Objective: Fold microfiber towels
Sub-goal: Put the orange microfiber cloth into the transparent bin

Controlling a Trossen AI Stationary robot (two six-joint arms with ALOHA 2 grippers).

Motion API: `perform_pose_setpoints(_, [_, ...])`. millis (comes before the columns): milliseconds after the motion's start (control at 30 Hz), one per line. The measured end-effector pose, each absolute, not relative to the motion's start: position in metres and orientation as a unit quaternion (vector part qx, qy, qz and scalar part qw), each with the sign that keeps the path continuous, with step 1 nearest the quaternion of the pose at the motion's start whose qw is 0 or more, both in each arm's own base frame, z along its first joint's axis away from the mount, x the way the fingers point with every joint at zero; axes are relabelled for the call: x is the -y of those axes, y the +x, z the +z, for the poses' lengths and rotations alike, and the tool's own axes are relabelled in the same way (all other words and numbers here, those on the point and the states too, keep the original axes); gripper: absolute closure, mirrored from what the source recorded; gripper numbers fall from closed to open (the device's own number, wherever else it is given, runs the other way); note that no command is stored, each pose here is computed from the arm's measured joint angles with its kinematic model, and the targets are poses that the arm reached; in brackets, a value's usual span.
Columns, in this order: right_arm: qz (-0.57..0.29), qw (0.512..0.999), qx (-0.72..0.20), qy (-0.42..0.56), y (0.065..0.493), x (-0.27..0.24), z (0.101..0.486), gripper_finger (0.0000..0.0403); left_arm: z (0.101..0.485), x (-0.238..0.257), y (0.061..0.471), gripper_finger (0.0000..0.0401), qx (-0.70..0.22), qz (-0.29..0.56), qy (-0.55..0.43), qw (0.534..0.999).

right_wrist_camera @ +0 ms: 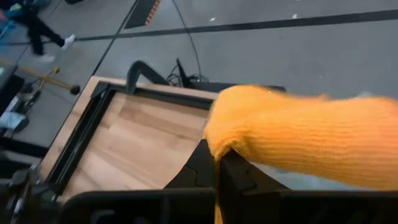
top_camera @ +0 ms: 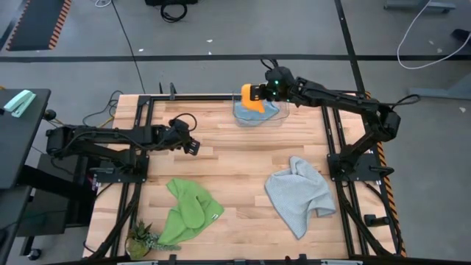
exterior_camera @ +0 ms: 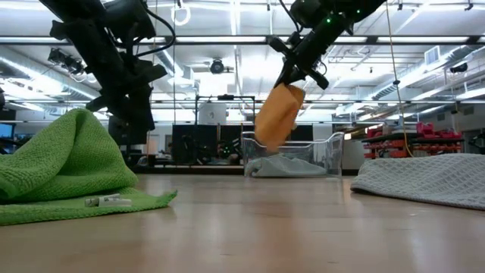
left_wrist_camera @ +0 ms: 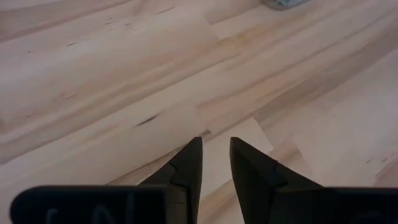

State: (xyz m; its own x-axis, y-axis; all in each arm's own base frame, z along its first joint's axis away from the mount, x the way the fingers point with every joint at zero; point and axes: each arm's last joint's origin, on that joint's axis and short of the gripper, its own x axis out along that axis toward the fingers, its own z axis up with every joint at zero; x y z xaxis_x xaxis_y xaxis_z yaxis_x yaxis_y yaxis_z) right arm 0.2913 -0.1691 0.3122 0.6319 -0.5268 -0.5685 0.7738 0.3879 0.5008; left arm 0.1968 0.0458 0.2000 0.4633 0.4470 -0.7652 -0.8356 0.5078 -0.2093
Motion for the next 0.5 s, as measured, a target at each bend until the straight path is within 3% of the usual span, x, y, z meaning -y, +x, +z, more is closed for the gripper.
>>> perform_pose_setpoints(500, [-0.353,0.819,-0.170,0.418,0.298,0.157,0.312,0.0403,0.203,-0.055,0.199,0.0310,-0.301,0.408,-0.305,0.806])
